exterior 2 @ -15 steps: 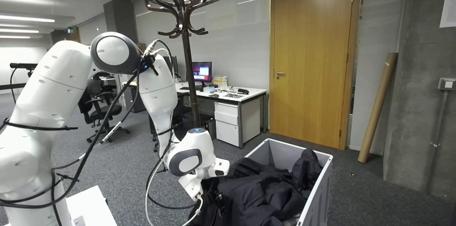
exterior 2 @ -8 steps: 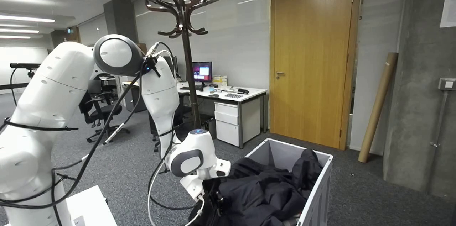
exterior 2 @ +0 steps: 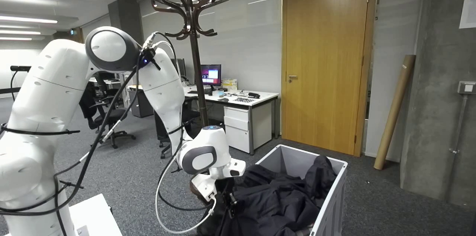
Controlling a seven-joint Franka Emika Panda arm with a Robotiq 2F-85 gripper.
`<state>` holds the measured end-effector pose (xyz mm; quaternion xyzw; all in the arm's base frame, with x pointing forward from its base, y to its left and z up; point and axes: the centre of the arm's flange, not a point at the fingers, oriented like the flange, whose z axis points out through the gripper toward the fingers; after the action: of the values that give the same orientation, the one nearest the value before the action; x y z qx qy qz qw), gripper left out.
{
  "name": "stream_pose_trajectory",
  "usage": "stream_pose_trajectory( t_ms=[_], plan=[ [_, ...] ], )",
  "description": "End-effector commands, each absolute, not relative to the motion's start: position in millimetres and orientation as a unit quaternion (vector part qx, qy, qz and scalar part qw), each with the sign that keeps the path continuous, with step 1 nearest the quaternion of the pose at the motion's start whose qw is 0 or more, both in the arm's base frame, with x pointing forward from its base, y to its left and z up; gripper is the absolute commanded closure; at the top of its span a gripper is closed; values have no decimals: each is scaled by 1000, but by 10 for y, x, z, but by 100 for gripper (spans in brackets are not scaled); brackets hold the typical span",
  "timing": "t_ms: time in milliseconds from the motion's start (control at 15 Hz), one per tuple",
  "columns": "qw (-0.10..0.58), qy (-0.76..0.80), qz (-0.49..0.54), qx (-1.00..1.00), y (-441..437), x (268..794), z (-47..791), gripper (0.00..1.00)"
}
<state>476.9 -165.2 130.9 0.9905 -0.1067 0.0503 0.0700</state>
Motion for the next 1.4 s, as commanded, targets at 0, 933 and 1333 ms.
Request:
stream_pose_trajectory(
  t_ms=[0,933,1333],
  plan=[
    [100,-164,41,981,-1740,4822,2026,99],
    [166,-265,185,932,-1746,5702,3703,98],
    [153,-253,257,920,-1628,6153,4356,98]
  ],
)
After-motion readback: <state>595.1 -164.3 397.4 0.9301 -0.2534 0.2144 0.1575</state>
